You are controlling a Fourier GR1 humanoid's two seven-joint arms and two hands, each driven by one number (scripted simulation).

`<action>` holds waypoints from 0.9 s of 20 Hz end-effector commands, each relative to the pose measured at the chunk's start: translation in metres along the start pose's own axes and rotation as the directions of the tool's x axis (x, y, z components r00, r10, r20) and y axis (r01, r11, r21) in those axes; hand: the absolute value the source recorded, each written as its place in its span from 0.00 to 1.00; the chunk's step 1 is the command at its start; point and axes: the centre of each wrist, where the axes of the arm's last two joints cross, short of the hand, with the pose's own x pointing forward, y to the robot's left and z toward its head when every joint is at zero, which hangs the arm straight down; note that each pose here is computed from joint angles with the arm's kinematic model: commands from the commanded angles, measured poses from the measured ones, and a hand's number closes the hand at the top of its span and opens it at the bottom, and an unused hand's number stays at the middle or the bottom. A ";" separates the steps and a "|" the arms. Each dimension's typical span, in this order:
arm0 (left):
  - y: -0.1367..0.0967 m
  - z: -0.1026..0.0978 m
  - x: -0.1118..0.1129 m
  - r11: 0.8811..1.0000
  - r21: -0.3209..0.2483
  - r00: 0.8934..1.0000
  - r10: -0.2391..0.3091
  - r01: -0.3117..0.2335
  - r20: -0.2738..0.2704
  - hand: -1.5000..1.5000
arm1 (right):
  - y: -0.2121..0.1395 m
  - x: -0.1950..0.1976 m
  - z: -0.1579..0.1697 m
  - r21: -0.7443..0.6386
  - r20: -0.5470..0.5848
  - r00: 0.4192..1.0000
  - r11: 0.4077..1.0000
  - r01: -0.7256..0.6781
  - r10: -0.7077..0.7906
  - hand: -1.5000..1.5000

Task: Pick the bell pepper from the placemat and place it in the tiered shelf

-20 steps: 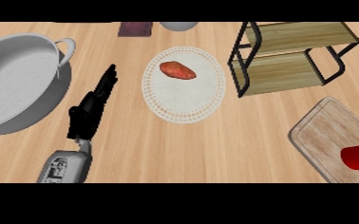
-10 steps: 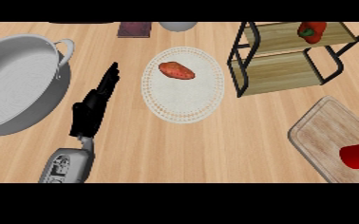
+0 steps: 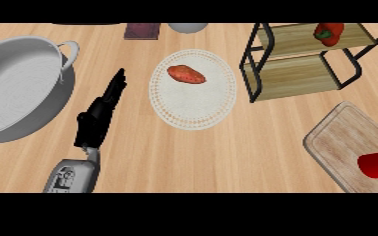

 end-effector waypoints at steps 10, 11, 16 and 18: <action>0.011 0.012 -0.009 1.000 0.022 1.000 0.007 -0.007 -0.006 0.50 | -0.135 0.024 -0.035 -0.266 -0.096 0.946 0.924 0.275 -0.310 0.00; -0.002 0.001 -0.001 1.000 0.002 1.000 -0.004 0.004 0.004 0.50 | -0.132 0.018 -0.031 -0.279 -0.126 0.942 0.923 0.267 -0.311 0.00; 0.013 0.008 -0.009 0.999 0.034 1.000 0.008 -0.008 -0.022 0.50 | -0.192 -0.013 -0.032 -0.233 -0.302 0.924 0.958 0.165 -0.233 0.00; 0.020 0.007 0.000 0.999 0.034 1.000 0.019 -0.018 -0.011 0.50 | -0.214 -0.037 -0.024 -0.197 -0.321 0.929 0.972 0.127 -0.186 0.00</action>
